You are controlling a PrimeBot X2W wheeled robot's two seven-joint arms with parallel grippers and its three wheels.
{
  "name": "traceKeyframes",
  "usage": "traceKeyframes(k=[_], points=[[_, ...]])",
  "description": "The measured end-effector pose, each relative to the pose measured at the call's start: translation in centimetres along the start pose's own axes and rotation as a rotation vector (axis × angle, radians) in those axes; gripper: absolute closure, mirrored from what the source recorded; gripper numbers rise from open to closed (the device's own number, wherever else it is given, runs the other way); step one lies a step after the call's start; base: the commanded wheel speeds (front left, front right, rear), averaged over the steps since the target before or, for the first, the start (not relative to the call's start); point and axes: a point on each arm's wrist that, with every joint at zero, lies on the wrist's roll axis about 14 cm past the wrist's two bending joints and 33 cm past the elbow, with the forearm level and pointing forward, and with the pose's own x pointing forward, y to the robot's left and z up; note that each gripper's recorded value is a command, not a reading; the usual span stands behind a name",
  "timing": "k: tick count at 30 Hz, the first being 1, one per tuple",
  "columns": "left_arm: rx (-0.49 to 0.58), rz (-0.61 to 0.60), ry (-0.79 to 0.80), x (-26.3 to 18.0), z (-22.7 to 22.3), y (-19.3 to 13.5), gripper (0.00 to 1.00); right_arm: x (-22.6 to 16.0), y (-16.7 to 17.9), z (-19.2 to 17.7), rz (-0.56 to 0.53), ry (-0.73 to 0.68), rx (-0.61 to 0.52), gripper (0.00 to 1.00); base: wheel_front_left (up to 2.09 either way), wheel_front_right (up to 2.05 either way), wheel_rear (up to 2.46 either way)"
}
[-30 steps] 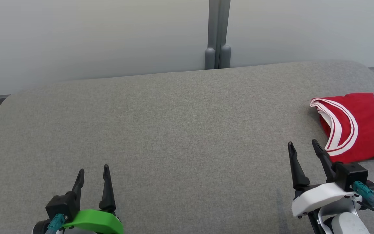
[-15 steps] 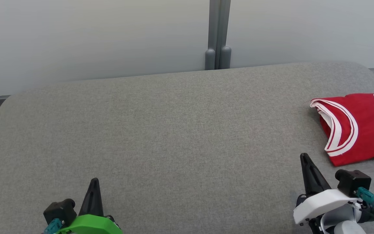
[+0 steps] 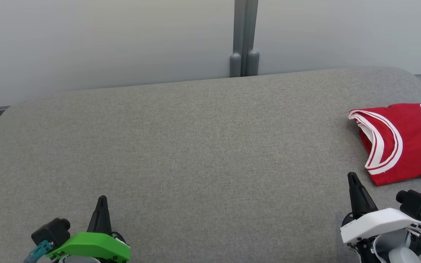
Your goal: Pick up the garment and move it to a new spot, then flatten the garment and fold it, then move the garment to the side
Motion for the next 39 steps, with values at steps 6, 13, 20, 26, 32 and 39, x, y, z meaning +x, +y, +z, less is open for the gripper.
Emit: traceKeyframes(k=[6, 13, 20, 26, 32, 39], points=[[-0.086, 0.0, 0.01, 0.3, 0.1, 0.0, 1.0, 0.1, -0.5, 0.1, -0.019, 0.0, 0.095, 1.0, 0.0, 0.0, 0.0], [-0.185, 0.001, 0.015, 0.7, 0.4, -0.1, 1.0, 0.2, -1.0, 0.4, -0.036, -0.004, 0.198, 1.0, 0.0, 0.0, 0.0], [-0.269, -0.008, 0.018, 1.2, 0.8, -0.4, 1.0, 0.4, -1.4, 0.6, -0.049, -0.009, 0.292, 1.0, 0.0, 0.0, 0.0], [-0.339, -0.014, 0.02, 1.5, 1.0, -0.5, 1.0, 0.4, -1.7, 0.7, -0.059, -0.01, 0.37, 1.0, 0.0, 0.0, 0.0], [-0.405, -0.02, 0.023, 1.7, 1.3, -0.6, 1.0, 0.5, -2.0, 0.9, -0.066, -0.014, 0.443, 1.0, 0.0, 0.0, 0.0], [-0.476, -0.036, 0.026, 2.1, 1.6, -0.9, 1.0, 0.6, -2.3, 1.1, -0.07, -0.021, 0.522, 1.0, 0.0, 0.0, 0.0]])
